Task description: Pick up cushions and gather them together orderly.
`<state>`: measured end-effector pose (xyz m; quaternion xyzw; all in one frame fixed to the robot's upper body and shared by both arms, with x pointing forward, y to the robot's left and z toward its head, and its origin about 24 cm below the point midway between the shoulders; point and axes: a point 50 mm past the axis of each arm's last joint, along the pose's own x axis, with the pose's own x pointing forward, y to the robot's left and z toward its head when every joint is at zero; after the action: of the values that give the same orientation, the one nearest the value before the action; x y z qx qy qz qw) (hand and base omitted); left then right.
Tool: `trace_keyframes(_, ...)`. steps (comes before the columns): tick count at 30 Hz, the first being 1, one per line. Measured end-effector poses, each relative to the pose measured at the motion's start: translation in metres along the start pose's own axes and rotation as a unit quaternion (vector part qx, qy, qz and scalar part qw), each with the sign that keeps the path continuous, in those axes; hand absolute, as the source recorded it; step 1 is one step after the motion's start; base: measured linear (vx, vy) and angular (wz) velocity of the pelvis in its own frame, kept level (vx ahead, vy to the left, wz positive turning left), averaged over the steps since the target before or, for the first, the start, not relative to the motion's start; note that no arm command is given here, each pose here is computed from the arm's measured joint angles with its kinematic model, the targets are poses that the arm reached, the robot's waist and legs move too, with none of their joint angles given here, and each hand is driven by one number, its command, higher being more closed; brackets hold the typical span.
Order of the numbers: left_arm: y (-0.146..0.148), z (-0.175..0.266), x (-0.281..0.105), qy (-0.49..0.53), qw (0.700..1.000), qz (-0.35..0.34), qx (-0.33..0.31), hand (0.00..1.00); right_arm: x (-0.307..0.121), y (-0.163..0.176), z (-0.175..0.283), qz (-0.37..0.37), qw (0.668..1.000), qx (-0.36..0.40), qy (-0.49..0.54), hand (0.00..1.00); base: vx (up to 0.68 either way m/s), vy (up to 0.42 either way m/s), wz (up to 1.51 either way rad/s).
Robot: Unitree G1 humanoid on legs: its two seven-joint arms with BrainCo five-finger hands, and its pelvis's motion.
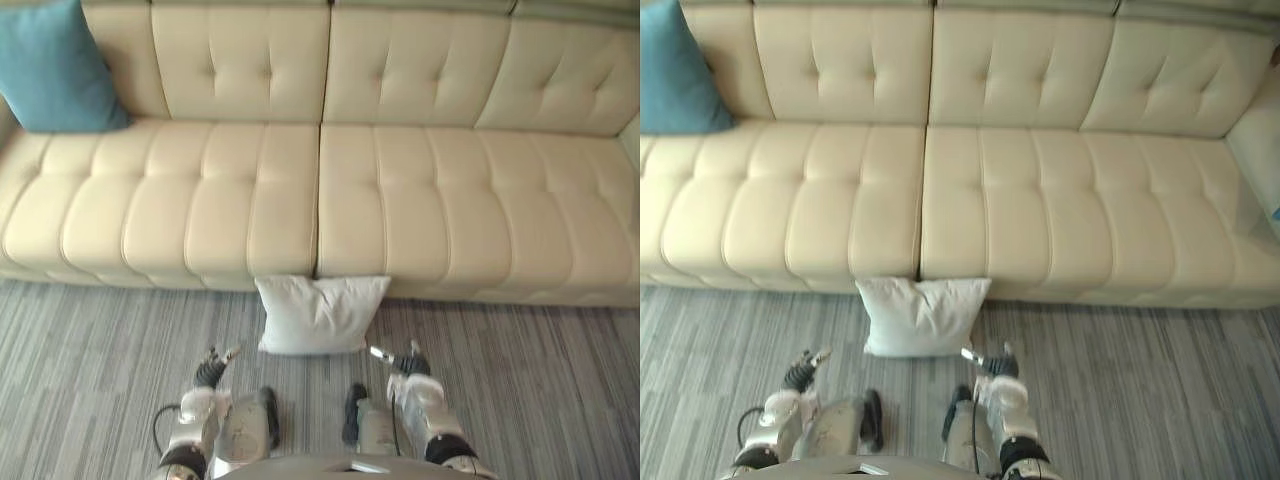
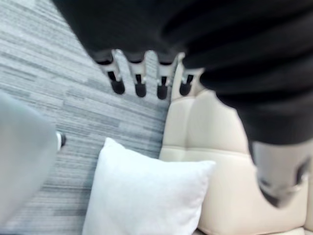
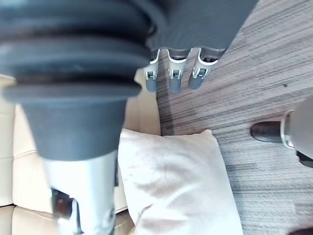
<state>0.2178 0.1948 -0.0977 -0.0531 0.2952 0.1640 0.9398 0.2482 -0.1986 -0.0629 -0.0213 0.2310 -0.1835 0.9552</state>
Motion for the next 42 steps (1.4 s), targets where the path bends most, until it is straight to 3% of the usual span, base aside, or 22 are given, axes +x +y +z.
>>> trace_keyframes(4, 0.000, 0.038, 0.011, -0.055, 0.998, 0.004, -0.008, 0.00, 0.010, 0.006, 0.036, 0.001, 0.998, 0.002, -0.058, 0.00, -0.12, -0.051, -0.06)
trace_keyframes(10, -0.014, 0.111, 0.026, -0.146, 0.989, -0.005, -0.008, 0.00, 0.022, 0.017, 0.131, -0.020, 0.981, 0.011, -0.195, 0.00, -0.12, -0.069, -0.04)
trace_keyframes(16, -0.028, 0.211, 0.023, -0.266, 0.964, -0.013, -0.022, 0.00, 0.021, 0.010, 0.220, -0.050, 0.951, 0.027, -0.304, 0.00, -0.07, -0.028, 0.06)
trace_keyframes(21, -0.026, 0.290, 0.002, -0.366, 0.929, -0.016, -0.051, 0.00, 0.017, -0.014, 0.279, -0.090, 0.932, 0.095, -0.339, 0.00, -0.08, -0.016, 0.06)
trace_keyframes(32, -0.006, 0.334, -0.018, -0.430, 0.902, 0.008, -0.045, 0.00, 0.019, -0.048, 0.300, -0.137, 0.924, 0.110, -0.339, 0.00, -0.09, 0.001, 0.02)
trace_keyframes(38, -0.040, 0.351, -0.039, -0.479, 0.877, -0.039, 0.014, 0.00, -0.002, -0.013, 0.336, -0.087, 0.909, 0.073, -0.401, 0.00, -0.04, 0.011, -0.02)
trace_keyframes(42, -0.071, 0.367, -0.064, -0.531, 0.842, -0.068, 0.065, 0.00, -0.034, 0.023, 0.366, -0.035, 0.877, 0.054, -0.476, 0.00, 0.00, 0.000, 0.00)
